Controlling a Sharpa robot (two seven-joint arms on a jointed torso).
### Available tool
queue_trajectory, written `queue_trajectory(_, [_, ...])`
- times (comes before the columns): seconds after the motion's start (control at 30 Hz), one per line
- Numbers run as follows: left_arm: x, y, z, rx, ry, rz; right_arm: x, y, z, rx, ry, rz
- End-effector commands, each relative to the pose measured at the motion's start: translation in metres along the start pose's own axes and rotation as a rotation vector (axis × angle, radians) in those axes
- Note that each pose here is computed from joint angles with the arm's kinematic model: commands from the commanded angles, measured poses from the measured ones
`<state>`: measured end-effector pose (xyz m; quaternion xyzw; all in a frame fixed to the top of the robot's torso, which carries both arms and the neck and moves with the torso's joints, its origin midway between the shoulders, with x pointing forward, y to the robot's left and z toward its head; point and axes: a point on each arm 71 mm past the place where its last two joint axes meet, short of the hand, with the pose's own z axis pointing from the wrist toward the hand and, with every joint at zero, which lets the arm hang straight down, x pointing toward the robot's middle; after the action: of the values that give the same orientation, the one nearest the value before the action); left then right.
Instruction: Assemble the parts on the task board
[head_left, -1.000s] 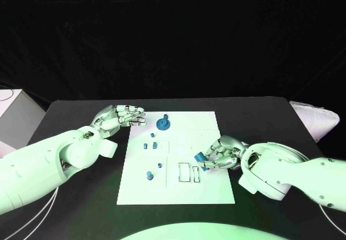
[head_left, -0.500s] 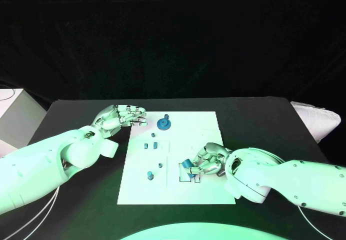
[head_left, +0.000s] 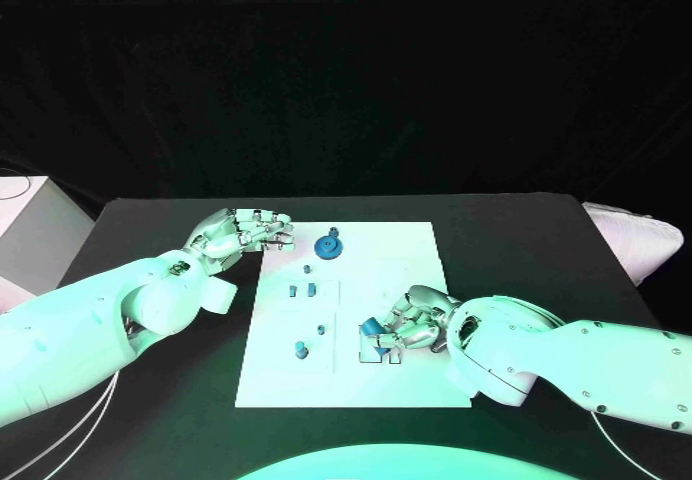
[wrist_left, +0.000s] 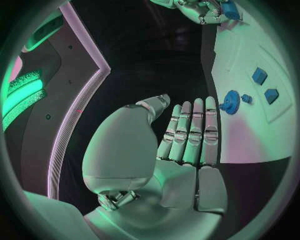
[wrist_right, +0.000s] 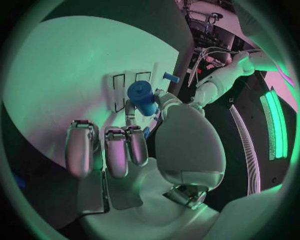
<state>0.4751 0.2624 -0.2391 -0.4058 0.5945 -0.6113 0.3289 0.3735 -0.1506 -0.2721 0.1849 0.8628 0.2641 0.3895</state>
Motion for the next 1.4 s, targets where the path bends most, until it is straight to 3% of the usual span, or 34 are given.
queue_trajectory(0.03, [0.002, -0.001, 0.0, 0.008, 0.019, -0.009, 0.0064, -0.0023, -0.0008, 0.014, 0.031, -0.014])
queue_trajectory(0.63, [0.0014, -0.0013, -0.0008, 0.006, 0.022, -0.009, 0.0061, -0.0019, 0.0008, 0.014, 0.023, -0.034])
queue_trajectory(1.4, [0.0006, -0.0011, -0.0011, 0.004, 0.02, -0.009, 0.0061, -0.0027, -0.0079, 0.001, 0.033, -0.042])
